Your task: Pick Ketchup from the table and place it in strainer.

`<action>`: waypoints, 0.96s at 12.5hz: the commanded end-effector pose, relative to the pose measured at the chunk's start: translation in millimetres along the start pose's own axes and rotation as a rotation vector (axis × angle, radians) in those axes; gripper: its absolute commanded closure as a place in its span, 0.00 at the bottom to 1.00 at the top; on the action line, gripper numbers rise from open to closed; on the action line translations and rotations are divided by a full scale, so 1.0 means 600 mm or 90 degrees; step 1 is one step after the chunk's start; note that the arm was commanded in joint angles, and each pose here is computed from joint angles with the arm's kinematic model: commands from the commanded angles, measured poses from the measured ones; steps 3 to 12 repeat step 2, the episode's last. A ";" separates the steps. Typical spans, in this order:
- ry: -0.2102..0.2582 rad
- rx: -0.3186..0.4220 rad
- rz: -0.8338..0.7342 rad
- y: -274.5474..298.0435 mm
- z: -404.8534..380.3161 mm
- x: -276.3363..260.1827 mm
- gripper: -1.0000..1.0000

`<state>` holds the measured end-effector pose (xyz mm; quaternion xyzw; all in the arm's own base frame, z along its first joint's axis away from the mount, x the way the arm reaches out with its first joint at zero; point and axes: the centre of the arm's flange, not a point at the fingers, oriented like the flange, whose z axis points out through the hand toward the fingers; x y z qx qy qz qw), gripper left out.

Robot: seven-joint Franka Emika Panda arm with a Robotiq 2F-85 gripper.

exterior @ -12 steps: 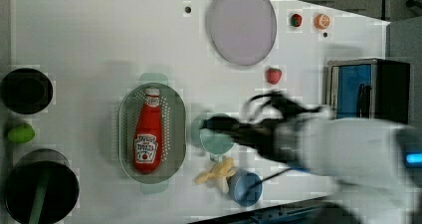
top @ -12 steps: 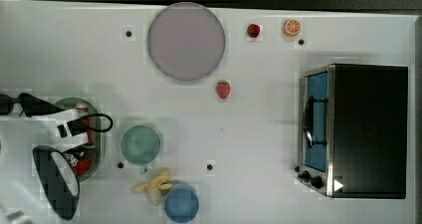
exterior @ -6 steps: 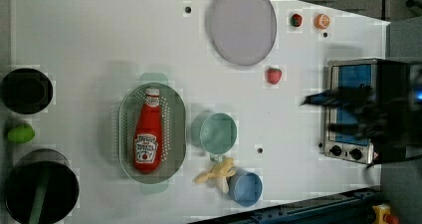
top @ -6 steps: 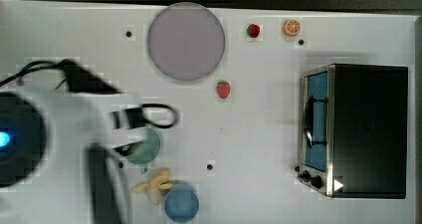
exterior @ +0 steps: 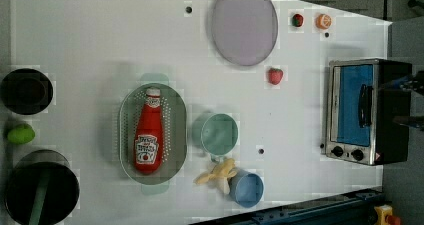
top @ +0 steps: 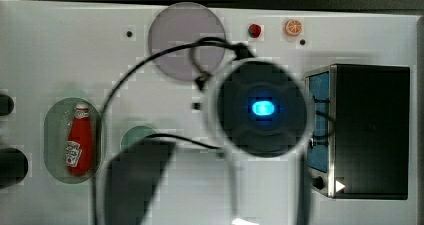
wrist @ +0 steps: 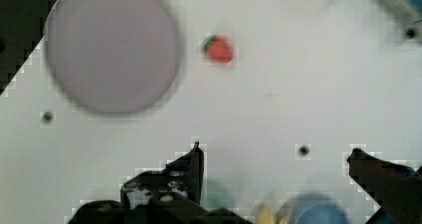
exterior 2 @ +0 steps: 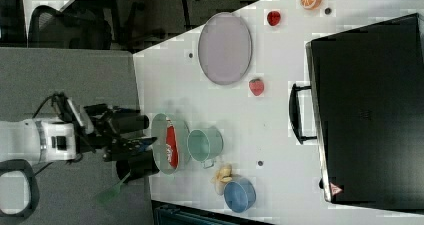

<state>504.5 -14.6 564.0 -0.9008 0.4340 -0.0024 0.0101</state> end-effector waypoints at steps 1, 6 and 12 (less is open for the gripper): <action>0.023 -0.013 -0.057 -0.014 -0.023 -0.003 0.00; 0.017 -0.009 -0.055 -0.016 -0.028 -0.005 0.00; 0.017 -0.009 -0.055 -0.016 -0.028 -0.005 0.00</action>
